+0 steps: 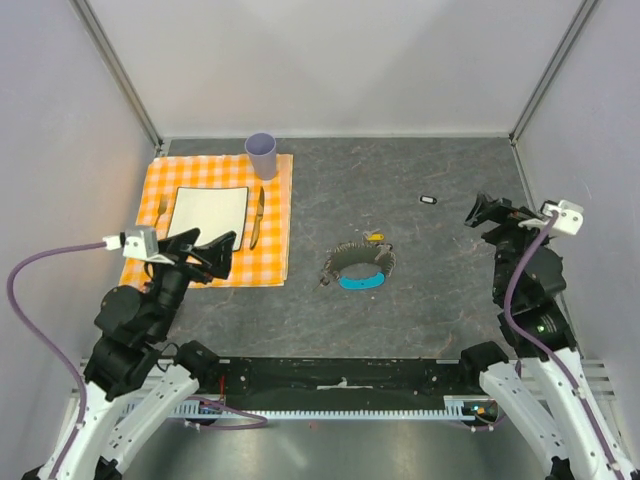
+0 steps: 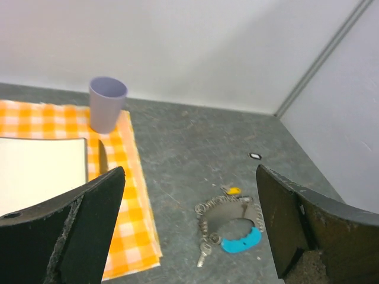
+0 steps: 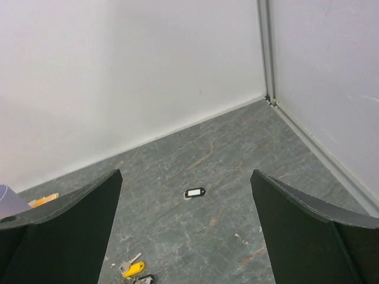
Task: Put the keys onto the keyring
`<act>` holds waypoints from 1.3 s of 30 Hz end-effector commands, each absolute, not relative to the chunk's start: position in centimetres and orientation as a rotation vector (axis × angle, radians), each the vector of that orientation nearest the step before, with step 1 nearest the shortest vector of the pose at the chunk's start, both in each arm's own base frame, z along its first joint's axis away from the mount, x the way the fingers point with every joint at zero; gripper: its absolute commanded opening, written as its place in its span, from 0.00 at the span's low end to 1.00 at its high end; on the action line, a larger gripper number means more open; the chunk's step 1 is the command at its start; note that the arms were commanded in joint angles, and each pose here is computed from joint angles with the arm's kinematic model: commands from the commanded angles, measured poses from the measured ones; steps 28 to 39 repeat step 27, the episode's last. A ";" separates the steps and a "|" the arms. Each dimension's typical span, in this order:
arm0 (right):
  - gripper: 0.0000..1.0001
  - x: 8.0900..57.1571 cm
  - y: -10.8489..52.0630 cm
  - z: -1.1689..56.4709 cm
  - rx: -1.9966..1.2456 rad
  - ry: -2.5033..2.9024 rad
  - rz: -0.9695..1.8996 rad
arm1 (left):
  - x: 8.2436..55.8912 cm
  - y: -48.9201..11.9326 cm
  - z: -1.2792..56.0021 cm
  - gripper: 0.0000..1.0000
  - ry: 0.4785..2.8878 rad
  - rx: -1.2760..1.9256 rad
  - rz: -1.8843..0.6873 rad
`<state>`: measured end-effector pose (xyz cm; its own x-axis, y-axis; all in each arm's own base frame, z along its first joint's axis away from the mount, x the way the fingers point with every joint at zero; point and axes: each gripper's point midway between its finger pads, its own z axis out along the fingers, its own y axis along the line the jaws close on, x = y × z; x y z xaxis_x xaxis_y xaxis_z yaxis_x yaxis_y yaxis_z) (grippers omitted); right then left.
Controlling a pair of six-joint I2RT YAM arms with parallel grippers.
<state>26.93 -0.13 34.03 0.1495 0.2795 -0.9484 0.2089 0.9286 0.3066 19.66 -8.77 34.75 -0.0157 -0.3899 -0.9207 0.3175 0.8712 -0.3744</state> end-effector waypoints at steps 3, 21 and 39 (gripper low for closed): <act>0.98 24.1 -2.2 34.6 0.391 1.409 -0.046 | 18.3 -4.0 36.5 0.99 1.392 -0.070 -0.330; 0.98 22.4 -2.6 36.1 0.347 1.374 -0.053 | 17.3 -2.5 36.0 0.99 1.334 -0.116 -0.308; 0.98 22.2 -2.5 36.3 0.342 1.376 -0.046 | 17.1 -2.3 35.9 0.99 1.333 -0.120 -0.311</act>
